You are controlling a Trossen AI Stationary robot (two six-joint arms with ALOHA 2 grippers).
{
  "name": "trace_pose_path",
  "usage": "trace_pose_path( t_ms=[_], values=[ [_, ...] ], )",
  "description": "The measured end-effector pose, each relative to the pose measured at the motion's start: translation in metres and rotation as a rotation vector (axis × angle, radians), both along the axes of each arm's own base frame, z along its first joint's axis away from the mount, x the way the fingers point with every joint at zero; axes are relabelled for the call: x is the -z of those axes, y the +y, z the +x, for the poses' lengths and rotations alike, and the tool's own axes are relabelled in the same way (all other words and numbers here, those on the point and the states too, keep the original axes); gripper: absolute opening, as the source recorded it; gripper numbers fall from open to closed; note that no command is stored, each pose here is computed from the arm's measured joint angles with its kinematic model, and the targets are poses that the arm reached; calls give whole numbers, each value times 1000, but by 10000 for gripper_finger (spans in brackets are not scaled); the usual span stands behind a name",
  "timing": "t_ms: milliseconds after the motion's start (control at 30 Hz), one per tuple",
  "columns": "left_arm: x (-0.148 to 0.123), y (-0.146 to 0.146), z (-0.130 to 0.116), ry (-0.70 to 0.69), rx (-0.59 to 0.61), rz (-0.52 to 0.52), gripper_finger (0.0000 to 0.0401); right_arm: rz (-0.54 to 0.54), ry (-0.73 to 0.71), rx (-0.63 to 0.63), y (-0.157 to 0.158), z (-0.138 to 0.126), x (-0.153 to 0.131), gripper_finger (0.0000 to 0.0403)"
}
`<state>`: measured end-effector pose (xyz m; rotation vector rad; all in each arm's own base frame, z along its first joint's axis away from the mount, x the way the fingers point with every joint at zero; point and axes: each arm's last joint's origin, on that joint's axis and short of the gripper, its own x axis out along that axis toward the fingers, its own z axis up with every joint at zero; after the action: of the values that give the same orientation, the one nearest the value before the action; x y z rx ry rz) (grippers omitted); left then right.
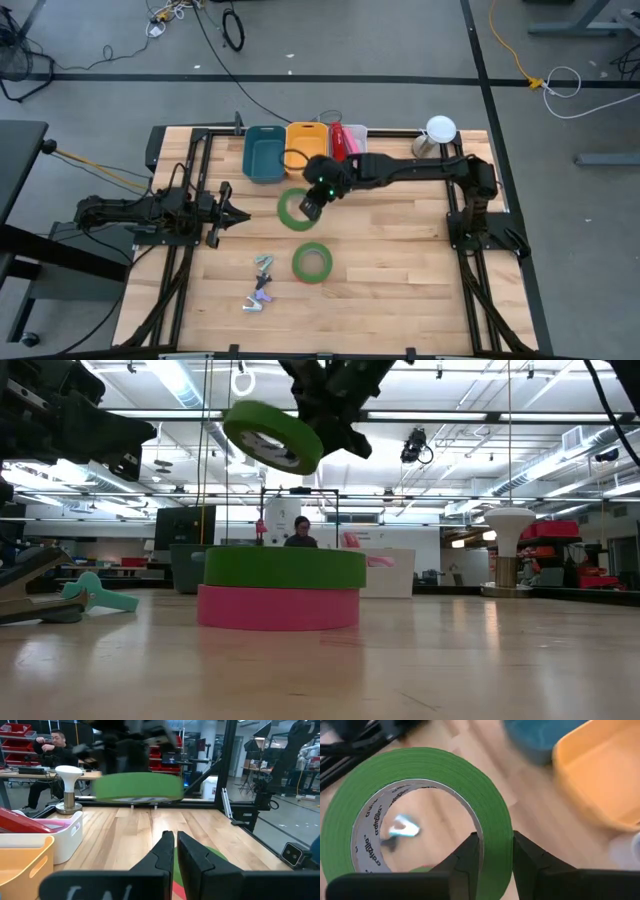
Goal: Pick and place Stapler, Stapler remover, tape
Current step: Put the top green tape into the yellow bin
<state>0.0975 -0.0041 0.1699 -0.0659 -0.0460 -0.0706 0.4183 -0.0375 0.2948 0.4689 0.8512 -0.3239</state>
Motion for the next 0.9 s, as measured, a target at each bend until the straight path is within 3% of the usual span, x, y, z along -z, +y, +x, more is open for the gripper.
trace_pose_path(
  t_ms=[433,900],
  values=[
    [0,0,0,0,0,0,25,-273,-24,72,-85,-9,-7,89],
    [0,0,0,-1,0,0,25,-353,-62,125,-132,-20,-11,89]
  ],
)
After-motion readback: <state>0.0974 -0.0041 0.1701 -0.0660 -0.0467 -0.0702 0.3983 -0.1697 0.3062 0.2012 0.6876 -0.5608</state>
